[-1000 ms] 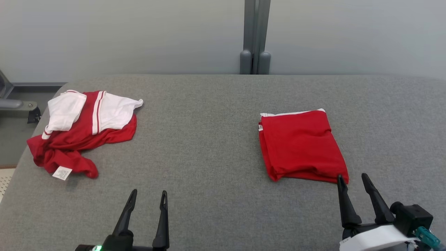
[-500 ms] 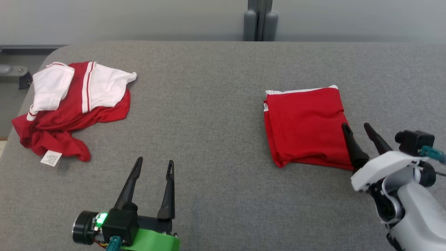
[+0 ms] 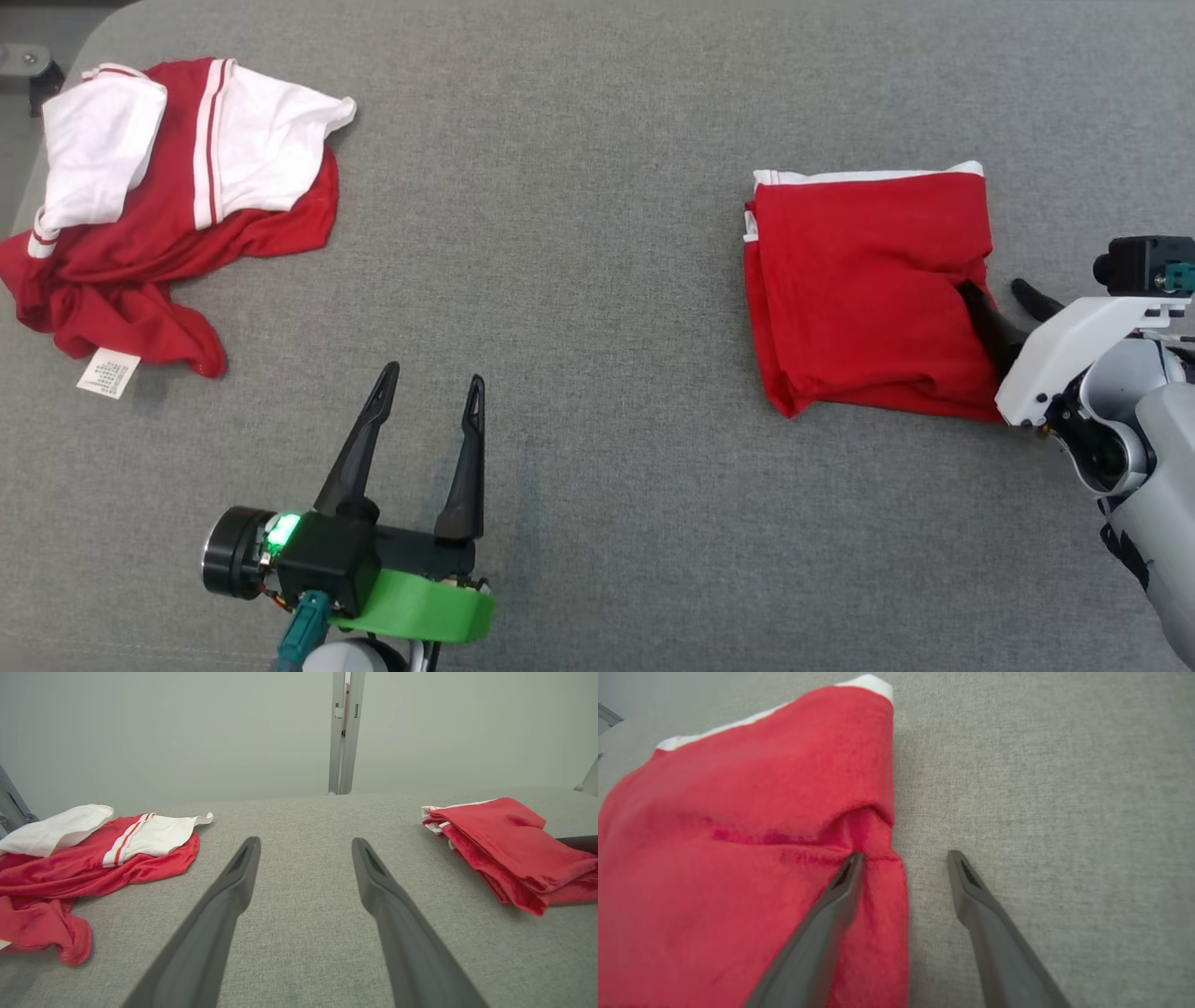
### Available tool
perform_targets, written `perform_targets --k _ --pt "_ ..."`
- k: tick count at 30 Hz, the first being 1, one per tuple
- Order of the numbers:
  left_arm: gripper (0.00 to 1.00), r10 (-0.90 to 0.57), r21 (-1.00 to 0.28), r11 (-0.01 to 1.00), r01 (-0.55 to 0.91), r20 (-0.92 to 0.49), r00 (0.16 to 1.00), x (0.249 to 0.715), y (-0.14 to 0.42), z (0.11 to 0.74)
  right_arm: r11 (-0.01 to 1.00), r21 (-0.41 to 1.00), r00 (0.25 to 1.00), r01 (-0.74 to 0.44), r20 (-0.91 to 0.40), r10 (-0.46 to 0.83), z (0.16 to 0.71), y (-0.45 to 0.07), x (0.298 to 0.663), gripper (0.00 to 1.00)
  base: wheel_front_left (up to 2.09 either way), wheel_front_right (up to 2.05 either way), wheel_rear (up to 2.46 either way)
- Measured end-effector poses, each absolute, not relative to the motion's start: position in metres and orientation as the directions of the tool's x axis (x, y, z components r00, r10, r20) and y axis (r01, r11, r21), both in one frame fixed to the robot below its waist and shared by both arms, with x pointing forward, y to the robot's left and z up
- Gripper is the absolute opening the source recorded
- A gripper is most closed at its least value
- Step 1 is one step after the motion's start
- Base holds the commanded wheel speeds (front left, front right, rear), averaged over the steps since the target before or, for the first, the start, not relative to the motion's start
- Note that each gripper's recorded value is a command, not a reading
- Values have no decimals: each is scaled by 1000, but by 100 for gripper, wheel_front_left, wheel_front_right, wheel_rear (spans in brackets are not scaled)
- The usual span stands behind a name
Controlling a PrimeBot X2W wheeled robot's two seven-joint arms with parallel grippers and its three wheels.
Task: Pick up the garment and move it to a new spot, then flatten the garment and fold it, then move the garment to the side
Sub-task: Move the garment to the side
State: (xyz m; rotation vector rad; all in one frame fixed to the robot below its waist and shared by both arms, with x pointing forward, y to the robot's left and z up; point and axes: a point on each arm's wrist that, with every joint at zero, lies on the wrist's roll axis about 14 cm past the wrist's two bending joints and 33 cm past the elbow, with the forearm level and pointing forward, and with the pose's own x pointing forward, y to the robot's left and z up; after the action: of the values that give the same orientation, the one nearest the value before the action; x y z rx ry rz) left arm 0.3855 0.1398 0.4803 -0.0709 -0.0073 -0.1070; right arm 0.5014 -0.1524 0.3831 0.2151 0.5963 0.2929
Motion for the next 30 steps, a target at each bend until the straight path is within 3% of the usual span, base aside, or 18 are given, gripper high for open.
perform_targets --k 1,5,12,21,30 --pt "100 -105 -70 992 105 5 995 386 140 478 934 285 783 -217 -521 341 381 -149 503 0 0 0 0" --pt "100 -116 -67 991 116 -5 993 393 139 473 932 271 782 -242 -514 353 377 -149 508 0 0 0 0" --pt "100 -230 -24 972 232 58 971 418 113 484 971 72 838 -227 -495 232 387 -219 521 0 0 0 0" --pt "100 -401 8 915 404 145 904 449 70 491 988 -133 906 -75 -424 11 409 -329 528 0 0 0 0" --pt "100 -526 -7 847 532 142 839 463 36 465 937 -336 910 92 -355 -216 432 -426 519 0 0 0 0"
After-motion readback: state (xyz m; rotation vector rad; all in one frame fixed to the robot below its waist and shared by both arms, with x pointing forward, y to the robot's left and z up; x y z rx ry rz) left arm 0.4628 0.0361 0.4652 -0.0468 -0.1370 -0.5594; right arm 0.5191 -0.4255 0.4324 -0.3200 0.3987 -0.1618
